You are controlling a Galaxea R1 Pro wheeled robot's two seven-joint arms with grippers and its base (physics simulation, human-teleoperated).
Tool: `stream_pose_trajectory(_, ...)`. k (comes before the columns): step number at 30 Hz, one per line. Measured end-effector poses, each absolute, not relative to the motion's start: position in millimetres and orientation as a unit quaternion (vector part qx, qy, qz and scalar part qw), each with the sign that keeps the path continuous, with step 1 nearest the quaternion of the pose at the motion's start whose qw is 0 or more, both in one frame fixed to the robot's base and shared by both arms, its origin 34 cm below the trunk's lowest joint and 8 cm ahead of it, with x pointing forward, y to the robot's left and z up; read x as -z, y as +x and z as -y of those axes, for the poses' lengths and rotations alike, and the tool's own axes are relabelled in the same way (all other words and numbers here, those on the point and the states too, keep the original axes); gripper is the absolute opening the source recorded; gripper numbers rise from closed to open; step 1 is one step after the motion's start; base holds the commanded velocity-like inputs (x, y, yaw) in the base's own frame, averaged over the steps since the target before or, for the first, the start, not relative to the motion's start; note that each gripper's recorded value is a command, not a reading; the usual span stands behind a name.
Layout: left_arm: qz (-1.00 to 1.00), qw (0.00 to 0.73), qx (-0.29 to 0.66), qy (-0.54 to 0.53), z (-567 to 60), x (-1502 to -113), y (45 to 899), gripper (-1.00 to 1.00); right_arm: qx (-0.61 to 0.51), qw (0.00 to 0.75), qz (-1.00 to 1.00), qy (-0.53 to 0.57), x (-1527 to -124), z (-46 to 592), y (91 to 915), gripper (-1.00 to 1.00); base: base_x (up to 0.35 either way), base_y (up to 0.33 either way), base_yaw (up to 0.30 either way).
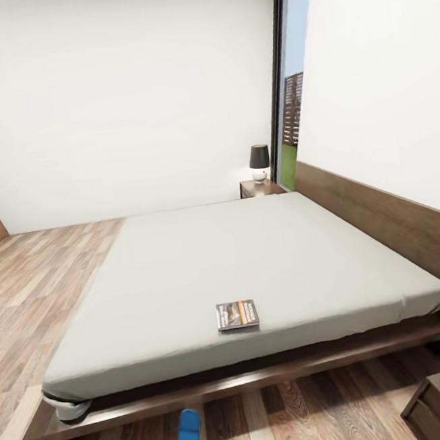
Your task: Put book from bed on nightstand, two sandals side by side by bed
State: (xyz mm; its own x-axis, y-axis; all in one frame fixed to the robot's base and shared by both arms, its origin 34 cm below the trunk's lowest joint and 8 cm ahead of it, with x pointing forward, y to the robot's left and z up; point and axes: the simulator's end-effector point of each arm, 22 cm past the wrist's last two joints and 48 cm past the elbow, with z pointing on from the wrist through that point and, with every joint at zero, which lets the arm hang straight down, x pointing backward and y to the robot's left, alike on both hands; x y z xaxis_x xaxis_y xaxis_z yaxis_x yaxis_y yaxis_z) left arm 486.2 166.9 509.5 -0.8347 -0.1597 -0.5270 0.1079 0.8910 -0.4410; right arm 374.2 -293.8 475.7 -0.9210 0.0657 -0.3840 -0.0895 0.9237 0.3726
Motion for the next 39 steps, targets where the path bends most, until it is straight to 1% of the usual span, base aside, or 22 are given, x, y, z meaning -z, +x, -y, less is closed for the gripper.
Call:
stream_pose_trajectory(19, -0.929, 0.287, 0.233, -0.014, -167, -510, 486, -1.00, -0.197, 0.198, -0.960, -0.006, -476, 293, 374, -1.00, 0.000, 0.000, 0.291)
stream_pose_trajectory(30, -0.929, 0.288, 0.231, -0.016, -170, -509, 487, -1.00, -0.196, 0.198, -0.960, -0.005, -476, 294, 374, -1.00, 0.000, 0.000, 0.033)
stream_pose_trajectory(33, -0.936, 0.288, 0.202, -0.026, -186, -504, 489, -1.00, -0.196, 0.198, -0.960, -0.005, -476, 294, 374, -1.00, 0.000, 0.000, 0.000)
stream_pose_trajectory(37, -0.952, 0.290, 0.075, -0.062, -244, -493, 500, -1.00, -0.196, 0.199, -0.960, -0.004, -476, 295, 374, -1.00, 0.000, 0.000, 0.000)
stream_pose_trajectory(39, -0.951, 0.300, 0.033, -0.073, -263, -499, 515, -1.00, -0.197, 0.199, -0.960, -0.004, -476, 295, 374, -1.00, 0.000, 0.000, 0.000)
